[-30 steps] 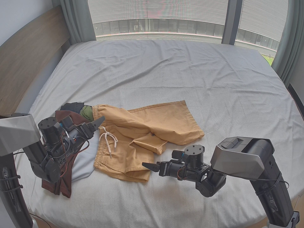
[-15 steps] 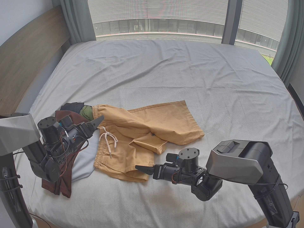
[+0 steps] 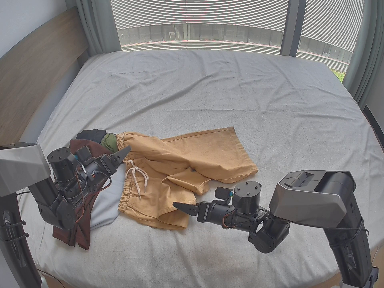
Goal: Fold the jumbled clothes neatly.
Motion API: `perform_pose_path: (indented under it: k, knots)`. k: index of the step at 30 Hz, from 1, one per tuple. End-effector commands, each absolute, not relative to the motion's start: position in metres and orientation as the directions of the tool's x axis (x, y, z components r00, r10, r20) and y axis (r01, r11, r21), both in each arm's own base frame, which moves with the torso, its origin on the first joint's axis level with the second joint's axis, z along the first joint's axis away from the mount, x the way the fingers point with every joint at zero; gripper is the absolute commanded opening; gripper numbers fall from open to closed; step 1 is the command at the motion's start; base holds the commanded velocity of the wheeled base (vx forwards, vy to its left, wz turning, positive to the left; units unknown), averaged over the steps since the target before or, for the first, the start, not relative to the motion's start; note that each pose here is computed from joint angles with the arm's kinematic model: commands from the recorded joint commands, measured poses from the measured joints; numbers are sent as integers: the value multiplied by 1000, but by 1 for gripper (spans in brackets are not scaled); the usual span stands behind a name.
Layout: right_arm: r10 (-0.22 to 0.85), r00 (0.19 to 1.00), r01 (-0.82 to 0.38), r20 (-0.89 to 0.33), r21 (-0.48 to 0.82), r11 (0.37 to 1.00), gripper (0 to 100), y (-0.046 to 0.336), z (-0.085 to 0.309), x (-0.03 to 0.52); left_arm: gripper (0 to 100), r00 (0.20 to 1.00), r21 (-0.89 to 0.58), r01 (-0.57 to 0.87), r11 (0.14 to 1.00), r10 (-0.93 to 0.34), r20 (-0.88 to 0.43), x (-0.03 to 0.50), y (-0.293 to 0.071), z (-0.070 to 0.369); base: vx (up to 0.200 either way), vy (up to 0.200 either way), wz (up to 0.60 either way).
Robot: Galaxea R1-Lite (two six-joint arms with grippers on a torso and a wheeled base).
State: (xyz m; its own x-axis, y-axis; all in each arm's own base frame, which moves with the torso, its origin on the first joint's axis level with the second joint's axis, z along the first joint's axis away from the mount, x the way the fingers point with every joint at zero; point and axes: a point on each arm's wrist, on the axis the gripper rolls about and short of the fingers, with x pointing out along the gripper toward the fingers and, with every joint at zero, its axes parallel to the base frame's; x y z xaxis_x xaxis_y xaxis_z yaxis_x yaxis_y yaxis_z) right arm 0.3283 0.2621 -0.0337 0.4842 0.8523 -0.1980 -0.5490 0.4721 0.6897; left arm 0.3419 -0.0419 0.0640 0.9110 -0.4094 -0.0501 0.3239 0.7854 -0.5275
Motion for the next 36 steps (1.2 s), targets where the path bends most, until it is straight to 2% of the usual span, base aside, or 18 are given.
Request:
perform_pose_path:
  k: [1,21,22,36]
  knots:
    - [852,488,-552,-191,688,471,100,262,-32,330,100,910,-527,325,785,-411,-49,342,-42,64,0,0,0]
    - [831,523,-489,-190,732,475,100,255,-53,351,100,912,-526,325,786,-408,-45,342,-41,65,0,0,0]
    - [831,523,-489,-190,732,475,0,255,-53,351,100,912,-528,325,785,-408,-45,342,-41,65,0,0,0]
    - [833,516,-485,-200,733,476,0,258,-60,350,100,912,-527,327,785,-408,-42,342,-41,66,0,0,0]
